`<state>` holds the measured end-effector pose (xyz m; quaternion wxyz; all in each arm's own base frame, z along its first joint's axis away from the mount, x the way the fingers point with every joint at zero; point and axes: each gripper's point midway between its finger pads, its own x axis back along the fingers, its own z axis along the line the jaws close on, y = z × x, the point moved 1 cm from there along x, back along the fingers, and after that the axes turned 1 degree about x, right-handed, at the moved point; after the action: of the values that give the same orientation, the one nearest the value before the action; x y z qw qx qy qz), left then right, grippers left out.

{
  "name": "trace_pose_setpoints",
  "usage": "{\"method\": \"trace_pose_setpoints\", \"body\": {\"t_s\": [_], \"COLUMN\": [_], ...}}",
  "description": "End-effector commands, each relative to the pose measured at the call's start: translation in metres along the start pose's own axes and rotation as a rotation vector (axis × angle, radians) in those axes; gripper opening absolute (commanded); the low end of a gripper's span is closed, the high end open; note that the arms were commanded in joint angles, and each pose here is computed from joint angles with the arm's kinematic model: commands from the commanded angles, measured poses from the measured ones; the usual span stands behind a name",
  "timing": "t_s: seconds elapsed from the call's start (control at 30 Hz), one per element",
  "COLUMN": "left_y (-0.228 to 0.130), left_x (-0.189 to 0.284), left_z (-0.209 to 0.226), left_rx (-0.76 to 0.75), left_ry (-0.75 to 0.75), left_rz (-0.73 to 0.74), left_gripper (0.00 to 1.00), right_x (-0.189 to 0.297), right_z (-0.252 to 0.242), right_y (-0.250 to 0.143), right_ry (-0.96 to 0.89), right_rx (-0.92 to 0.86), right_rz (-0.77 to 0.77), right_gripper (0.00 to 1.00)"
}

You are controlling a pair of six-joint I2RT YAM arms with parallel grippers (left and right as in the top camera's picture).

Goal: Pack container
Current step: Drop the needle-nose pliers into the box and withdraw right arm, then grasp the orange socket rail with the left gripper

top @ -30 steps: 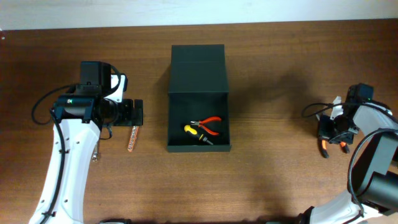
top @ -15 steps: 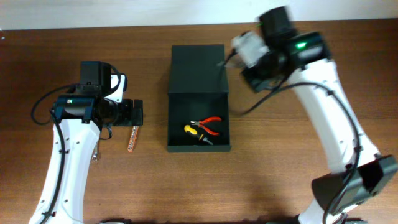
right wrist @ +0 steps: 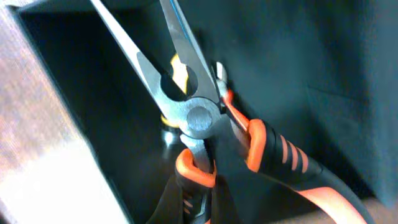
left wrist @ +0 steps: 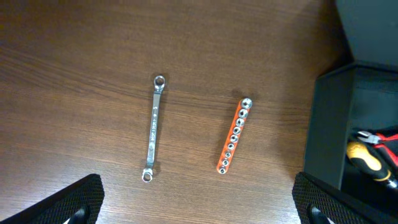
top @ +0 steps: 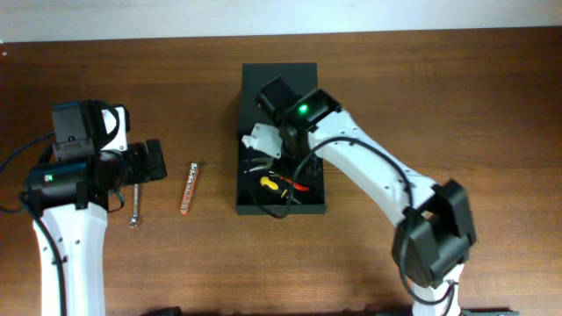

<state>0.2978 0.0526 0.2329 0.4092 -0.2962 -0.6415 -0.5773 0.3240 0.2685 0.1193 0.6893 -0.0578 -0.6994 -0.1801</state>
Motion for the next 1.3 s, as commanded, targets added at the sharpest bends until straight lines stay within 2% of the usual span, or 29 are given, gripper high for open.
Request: {"method": "trace_pose_setpoints", "body": {"t_s": [0.0,0.1,0.13,0.17,0.2,0.23,0.3,0.4,0.47,0.53,0.67,0.77,0.8,0.83,0.9,1.0,1.1,1.27], "left_y": [0.004,0.002,0.002,0.002,0.002,0.002,0.002,0.002,0.000,-0.003,-0.008,-0.012,-0.013,-0.016,-0.020,-0.030,-0.038,-0.052], "left_x": [0.010,0.010,0.010,0.010,0.010,0.010,0.010,0.010,0.011,0.012,0.011,0.001,-0.005,-0.017,-0.038,-0.072,-0.101,-0.152], "left_z": [0.001,0.001,0.001,0.001,0.001,0.001,0.001,0.001,-0.002,-0.012,-0.042,-0.055,-0.058,-0.062,-0.064,-0.066,-0.067,-0.068], "left_rx": [-0.002,-0.002,-0.002,-0.002,-0.002,-0.002,-0.002,-0.007,-0.062,-0.150,-0.243,-0.282,-0.291,-0.301,-0.305,-0.310,-0.313,-0.342], "left_ry": [0.002,0.002,0.002,0.002,0.001,0.001,0.002,0.001,-0.006,-0.024,-0.080,-0.100,-0.104,-0.107,-0.104,-0.099,-0.096,-0.081], "left_rz": [-0.031,-0.023,-0.023,-0.024,-0.023,-0.022,-0.021,-0.021,-0.017,-0.006,0.011,0.047,0.067,0.110,0.179,0.288,0.368,0.471], "left_gripper": [0.99,0.99,0.99,0.99,0.99,0.99,0.99,0.99,0.99,0.99,0.99,0.99,0.99,0.99,0.99,0.99,0.99,0.99], "right_x": [-0.029,-0.049,-0.057,-0.060,-0.065,-0.065,-0.064,-0.053,-0.028,0.018,0.138,0.211,0.241,0.275,0.294,0.295,0.285,0.268], "right_z": [0.008,0.010,0.010,0.010,0.011,0.011,0.009,0.004,-0.005,-0.025,-0.072,-0.098,-0.111,-0.127,-0.141,-0.155,-0.161,-0.165], "right_y": [-0.002,-0.008,-0.010,-0.011,-0.013,-0.013,-0.011,-0.005,0.004,0.014,0.011,-0.015,-0.036,-0.076,-0.123,-0.198,-0.241,-0.274], "right_ry": [0.067,0.096,0.107,0.112,0.118,0.119,0.111,0.087,0.046,-0.060,-0.309,-0.422,-0.468,-0.514,-0.547,-0.512,-0.463,-0.410], "right_rx": [-0.020,-0.027,-0.030,-0.031,-0.033,-0.033,-0.032,-0.063,-0.091,-0.131,-0.286,-0.449,-0.567,-0.761,-0.937,-1.148,-1.270,-1.367], "right_rz": [0.025,0.070,0.087,0.094,0.104,0.106,0.094,0.075,0.035,-0.023,-0.196,-0.317,-0.372,-0.428,-0.437,-0.382,-0.336,-0.283], "right_gripper": [0.04,0.04,0.11,0.23,0.55,0.60,0.80,0.97,0.99,0.99,0.99,0.99,0.99,0.99,0.99,0.99,0.99,0.99]}}
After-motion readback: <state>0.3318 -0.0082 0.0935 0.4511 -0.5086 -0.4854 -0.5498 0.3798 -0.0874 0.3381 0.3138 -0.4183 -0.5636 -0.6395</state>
